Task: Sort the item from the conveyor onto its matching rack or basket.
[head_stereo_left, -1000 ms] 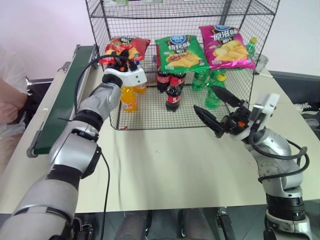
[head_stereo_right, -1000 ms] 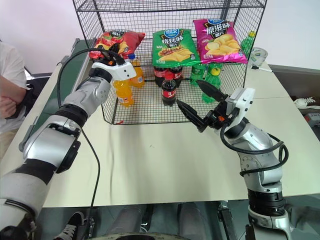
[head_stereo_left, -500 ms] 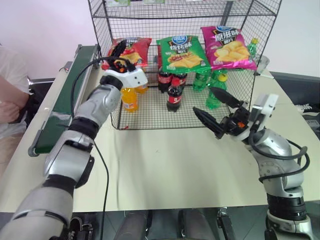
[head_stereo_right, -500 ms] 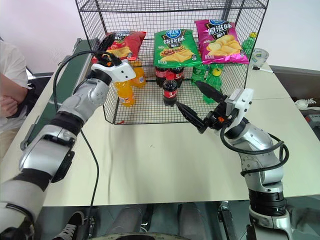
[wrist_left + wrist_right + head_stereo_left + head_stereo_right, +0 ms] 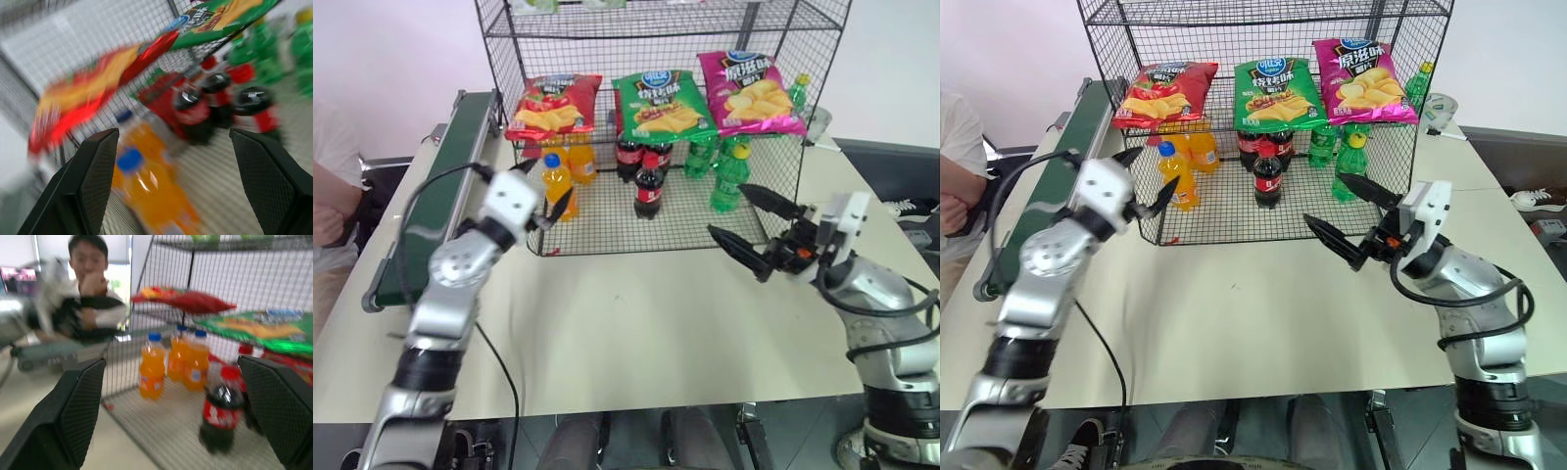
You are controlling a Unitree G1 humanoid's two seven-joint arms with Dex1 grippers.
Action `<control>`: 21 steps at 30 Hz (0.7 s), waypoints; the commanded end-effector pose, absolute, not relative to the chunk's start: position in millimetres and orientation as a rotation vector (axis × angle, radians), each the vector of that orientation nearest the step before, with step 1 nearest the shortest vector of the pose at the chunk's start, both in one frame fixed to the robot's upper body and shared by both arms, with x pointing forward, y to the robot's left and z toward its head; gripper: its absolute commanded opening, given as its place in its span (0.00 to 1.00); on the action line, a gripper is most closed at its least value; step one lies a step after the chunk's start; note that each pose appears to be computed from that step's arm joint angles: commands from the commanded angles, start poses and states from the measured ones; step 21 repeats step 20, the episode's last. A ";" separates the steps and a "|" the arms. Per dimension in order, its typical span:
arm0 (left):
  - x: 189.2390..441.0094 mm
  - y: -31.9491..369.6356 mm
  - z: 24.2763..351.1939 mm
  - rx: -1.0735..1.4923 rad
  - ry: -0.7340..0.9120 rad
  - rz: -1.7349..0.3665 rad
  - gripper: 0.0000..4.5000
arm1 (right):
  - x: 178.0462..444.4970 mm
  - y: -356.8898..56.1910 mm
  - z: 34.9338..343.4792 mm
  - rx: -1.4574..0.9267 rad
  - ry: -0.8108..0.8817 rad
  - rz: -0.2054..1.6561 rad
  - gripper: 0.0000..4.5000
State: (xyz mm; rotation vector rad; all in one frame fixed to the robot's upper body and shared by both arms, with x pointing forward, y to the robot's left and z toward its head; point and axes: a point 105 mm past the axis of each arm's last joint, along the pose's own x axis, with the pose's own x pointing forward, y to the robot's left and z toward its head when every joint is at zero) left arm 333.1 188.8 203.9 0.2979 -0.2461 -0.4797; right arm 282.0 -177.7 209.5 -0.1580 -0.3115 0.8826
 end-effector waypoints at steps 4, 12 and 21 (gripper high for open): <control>282.1 250.5 192.0 0.106 -0.044 -0.540 0.84 | 266.7 -229.2 206.0 -0.284 -0.216 0.845 1.00; 265.7 338.4 184.1 0.160 0.073 -0.354 0.84 | 261.2 -280.4 196.4 -0.380 -0.107 0.781 1.00; 253.8 374.8 172.1 0.244 0.080 -0.279 0.84 | 263.1 -295.4 195.9 -0.421 -0.084 0.747 1.00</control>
